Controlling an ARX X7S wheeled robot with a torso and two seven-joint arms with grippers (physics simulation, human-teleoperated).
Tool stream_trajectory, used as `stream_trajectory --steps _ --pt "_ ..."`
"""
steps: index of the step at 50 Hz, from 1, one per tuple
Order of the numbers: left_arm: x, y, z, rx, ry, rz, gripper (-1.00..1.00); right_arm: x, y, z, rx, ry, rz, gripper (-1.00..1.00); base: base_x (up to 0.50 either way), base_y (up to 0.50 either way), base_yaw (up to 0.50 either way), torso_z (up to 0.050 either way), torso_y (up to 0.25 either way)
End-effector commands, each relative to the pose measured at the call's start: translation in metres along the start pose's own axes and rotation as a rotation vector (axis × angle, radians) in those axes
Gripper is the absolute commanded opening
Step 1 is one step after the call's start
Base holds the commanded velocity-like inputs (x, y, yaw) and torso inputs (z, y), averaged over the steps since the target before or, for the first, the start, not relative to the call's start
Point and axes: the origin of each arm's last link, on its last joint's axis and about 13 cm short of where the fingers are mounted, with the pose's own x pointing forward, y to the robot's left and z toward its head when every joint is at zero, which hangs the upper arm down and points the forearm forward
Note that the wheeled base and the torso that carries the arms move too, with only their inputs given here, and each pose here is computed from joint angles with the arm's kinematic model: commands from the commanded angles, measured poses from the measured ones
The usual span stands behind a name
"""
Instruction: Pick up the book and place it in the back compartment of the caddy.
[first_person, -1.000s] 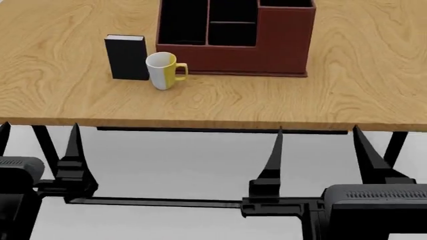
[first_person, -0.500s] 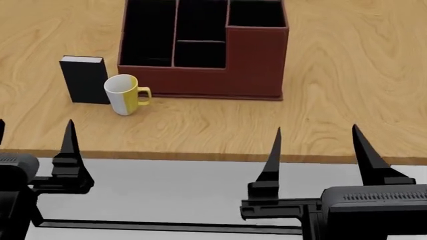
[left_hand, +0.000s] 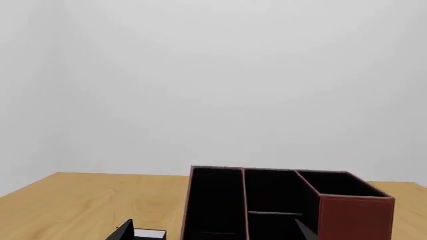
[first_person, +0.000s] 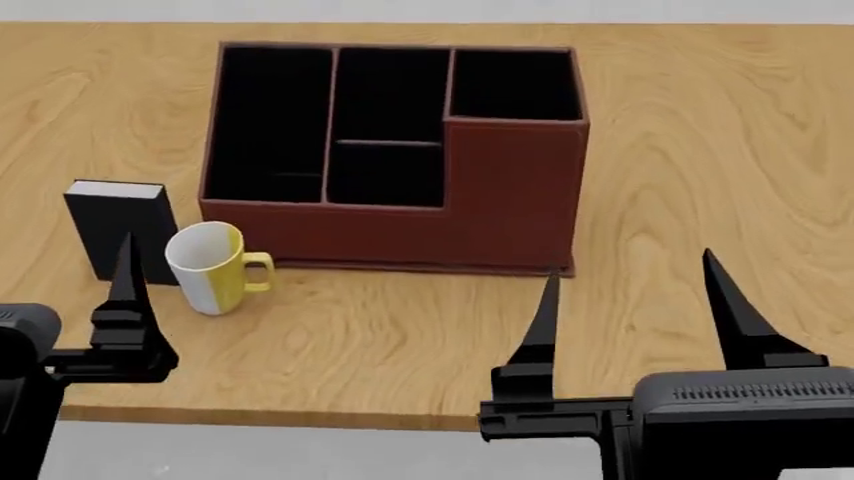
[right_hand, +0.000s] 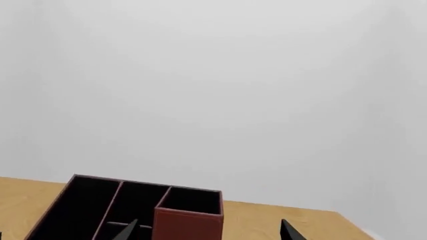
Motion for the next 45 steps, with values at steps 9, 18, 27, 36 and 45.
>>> stream_trajectory --steps 9,18,27,36,45 --pt "0.0 0.0009 0.002 -0.008 -0.006 0.0 1.0 -0.0002 0.0 0.0002 0.001 -0.005 0.003 1.0 0.5 0.0 0.0 0.0 0.001" --pt "-0.0002 0.0015 0.0021 -0.013 -0.005 0.001 1.0 -0.0004 0.0001 0.001 -0.001 -0.006 0.005 1.0 0.5 0.0 0.0 0.0 0.001" --pt "-0.0007 0.0018 0.0035 -0.02 -0.006 -0.001 1.0 -0.0003 0.0011 0.0014 -0.014 -0.004 0.007 1.0 0.5 0.0 0.0 0.0 0.002" --pt "-0.001 0.0018 0.0037 -0.018 -0.008 -0.001 1.0 -0.0002 0.001 0.0011 -0.004 -0.006 -0.001 1.0 0.5 0.0 0.0 0.0 0.001" --pt "-0.0014 0.0015 0.0039 -0.014 -0.008 -0.004 1.0 0.0019 0.0024 0.0003 -0.015 0.049 -0.001 1.0 0.27 0.0 0.0 0.0 0.001"
